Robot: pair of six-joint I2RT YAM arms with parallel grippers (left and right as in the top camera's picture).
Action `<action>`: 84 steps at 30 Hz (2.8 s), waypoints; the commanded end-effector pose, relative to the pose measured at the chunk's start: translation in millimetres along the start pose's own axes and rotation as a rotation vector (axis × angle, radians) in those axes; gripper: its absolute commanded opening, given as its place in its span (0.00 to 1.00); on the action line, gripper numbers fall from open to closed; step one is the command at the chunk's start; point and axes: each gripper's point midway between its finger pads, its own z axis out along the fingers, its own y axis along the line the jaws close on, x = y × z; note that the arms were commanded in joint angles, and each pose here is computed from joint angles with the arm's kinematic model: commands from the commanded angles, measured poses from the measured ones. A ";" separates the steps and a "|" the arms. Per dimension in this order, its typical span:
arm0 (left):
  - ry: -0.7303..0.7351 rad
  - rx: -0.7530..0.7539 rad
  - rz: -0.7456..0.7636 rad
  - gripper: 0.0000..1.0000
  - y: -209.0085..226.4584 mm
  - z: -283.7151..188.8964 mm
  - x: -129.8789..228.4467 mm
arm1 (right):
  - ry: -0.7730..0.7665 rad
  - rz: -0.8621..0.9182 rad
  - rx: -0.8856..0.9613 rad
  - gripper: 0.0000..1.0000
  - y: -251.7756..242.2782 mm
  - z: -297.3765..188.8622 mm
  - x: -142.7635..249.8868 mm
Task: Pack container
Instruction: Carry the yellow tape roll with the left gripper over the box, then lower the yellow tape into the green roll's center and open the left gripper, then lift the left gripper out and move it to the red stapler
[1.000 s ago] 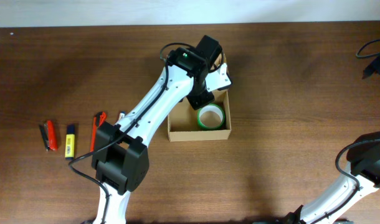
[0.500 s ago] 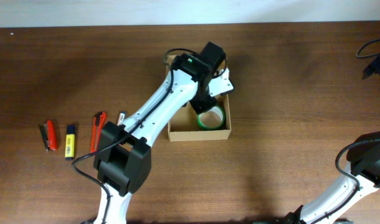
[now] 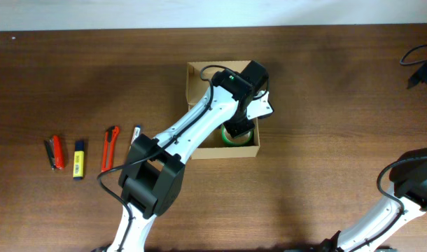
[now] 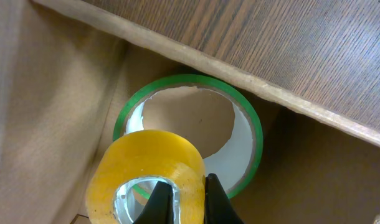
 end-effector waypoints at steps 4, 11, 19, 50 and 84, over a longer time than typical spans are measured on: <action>0.028 0.019 -0.019 0.02 -3.3 12.3 7.5 | -0.026 0.001 0.000 0.99 -1.4 -11.1 0.9; 0.022 0.030 -0.027 0.02 -5.2 16.1 6.7 | -0.026 0.001 0.000 0.99 -1.4 -11.1 0.9; 0.036 0.066 -0.039 0.02 -10.6 30.1 7.3 | -0.026 0.001 0.000 0.99 -1.4 -11.1 0.9; 0.029 0.059 -0.046 0.15 -5.9 26.1 -0.7 | -0.026 0.001 0.000 0.99 -1.4 -11.1 0.9; -0.216 -0.668 -0.978 0.20 159.4 -245.2 290.1 | -0.026 0.001 0.000 0.99 -1.4 -11.1 0.9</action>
